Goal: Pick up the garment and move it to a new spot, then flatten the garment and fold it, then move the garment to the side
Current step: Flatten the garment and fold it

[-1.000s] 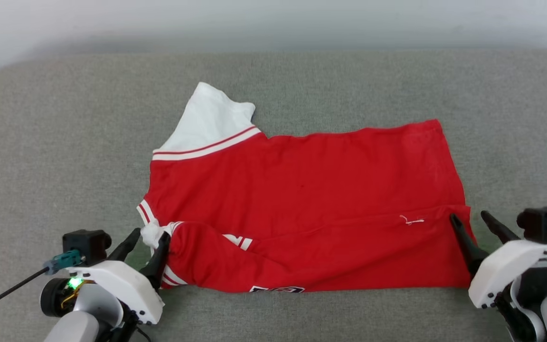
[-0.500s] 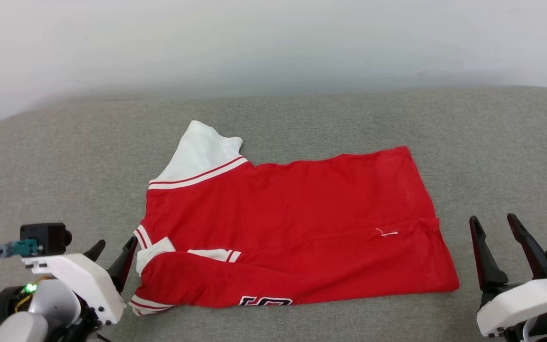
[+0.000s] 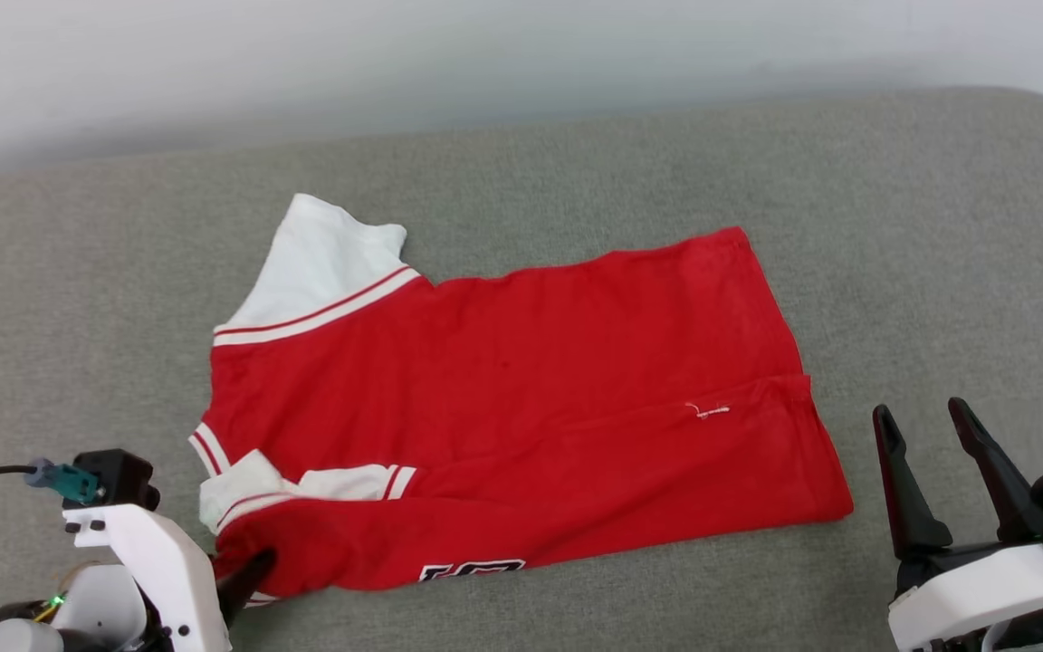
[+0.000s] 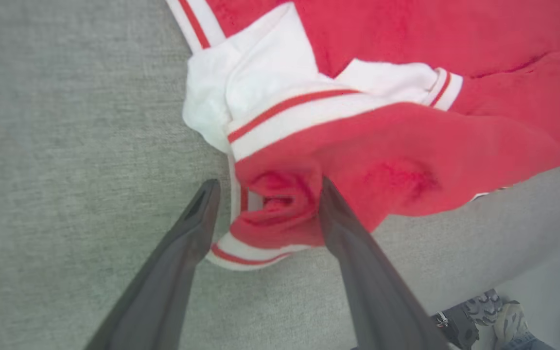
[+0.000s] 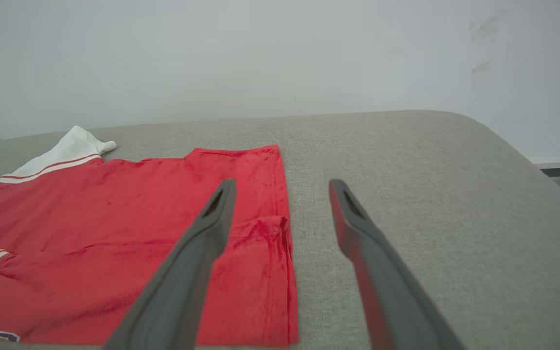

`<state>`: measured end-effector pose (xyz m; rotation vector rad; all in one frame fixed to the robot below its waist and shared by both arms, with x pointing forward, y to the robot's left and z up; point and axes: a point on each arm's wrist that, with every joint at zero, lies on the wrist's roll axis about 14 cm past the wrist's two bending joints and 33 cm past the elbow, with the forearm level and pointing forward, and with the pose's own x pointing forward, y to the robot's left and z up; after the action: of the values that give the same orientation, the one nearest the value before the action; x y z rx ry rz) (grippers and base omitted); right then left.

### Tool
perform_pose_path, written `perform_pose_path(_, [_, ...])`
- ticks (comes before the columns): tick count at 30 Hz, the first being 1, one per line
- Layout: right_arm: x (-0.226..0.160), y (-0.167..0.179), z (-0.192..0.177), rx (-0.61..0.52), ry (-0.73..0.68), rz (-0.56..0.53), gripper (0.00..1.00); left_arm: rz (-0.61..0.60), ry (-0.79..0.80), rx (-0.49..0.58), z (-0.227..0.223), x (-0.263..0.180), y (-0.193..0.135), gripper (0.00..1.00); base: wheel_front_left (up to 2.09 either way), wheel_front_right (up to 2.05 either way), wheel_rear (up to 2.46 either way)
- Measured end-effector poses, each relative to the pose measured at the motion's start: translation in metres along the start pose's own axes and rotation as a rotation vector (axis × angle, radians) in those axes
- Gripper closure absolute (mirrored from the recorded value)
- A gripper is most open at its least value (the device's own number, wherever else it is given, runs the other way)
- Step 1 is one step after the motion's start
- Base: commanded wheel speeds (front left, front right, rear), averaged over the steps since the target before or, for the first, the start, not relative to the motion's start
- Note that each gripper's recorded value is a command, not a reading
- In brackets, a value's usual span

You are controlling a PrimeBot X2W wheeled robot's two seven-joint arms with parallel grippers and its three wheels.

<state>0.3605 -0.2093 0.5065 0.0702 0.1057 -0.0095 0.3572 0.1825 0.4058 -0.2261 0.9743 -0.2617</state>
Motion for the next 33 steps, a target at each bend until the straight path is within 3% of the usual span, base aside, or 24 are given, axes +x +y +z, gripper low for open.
perform_pose_path(7, [0.012,-0.006,-0.018,0.015,0.060,-0.017,0.00,-0.005,0.161,-0.067,-0.029,0.033,0.003,0.00,0.00,0.00,0.00])
perform_pose_path(8, [0.013,-0.008,-0.021,0.020,0.076,-0.019,0.00,-0.015,0.167,-0.080,-0.030,0.035,0.001,0.22,0.00,0.00,0.00])
perform_pose_path(9, [0.013,-0.009,-0.023,0.022,0.090,-0.020,0.00,-0.022,0.169,-0.087,-0.031,0.037,0.000,0.60,0.00,0.00,0.00])
perform_pose_path(10, [0.013,-0.011,-0.025,0.025,0.104,-0.019,0.00,-0.027,0.168,-0.087,-0.031,0.037,0.000,0.85,0.00,0.00,0.00])
perform_pose_path(11, [0.013,-0.013,-0.028,0.027,0.126,-0.017,0.00,-0.030,0.164,-0.090,-0.031,0.037,0.000,1.00,0.00,0.00,0.00])
perform_pose_path(22, [0.007,-0.023,-0.092,0.066,0.625,0.066,0.00,-0.064,0.038,-0.075,-0.015,0.023,-0.008,1.00,0.00,0.00,0.00])
perform_pose_path(31, [0.027,0.011,-0.136,0.094,0.912,0.187,0.00,-0.080,-0.034,-0.015,0.008,0.009,-0.015,1.00,0.00,0.00,0.00])
perform_pose_path(32, [0.029,0.016,-0.141,0.107,0.938,0.202,0.95,-0.078,-0.030,-0.017,0.007,0.009,-0.015,1.00,0.00,0.00,0.00])
perform_pose_path(33, [0.032,0.020,-0.142,0.115,0.943,0.215,1.00,-0.074,-0.028,-0.020,0.007,0.010,-0.014,1.00,0.00,0.00,0.00])
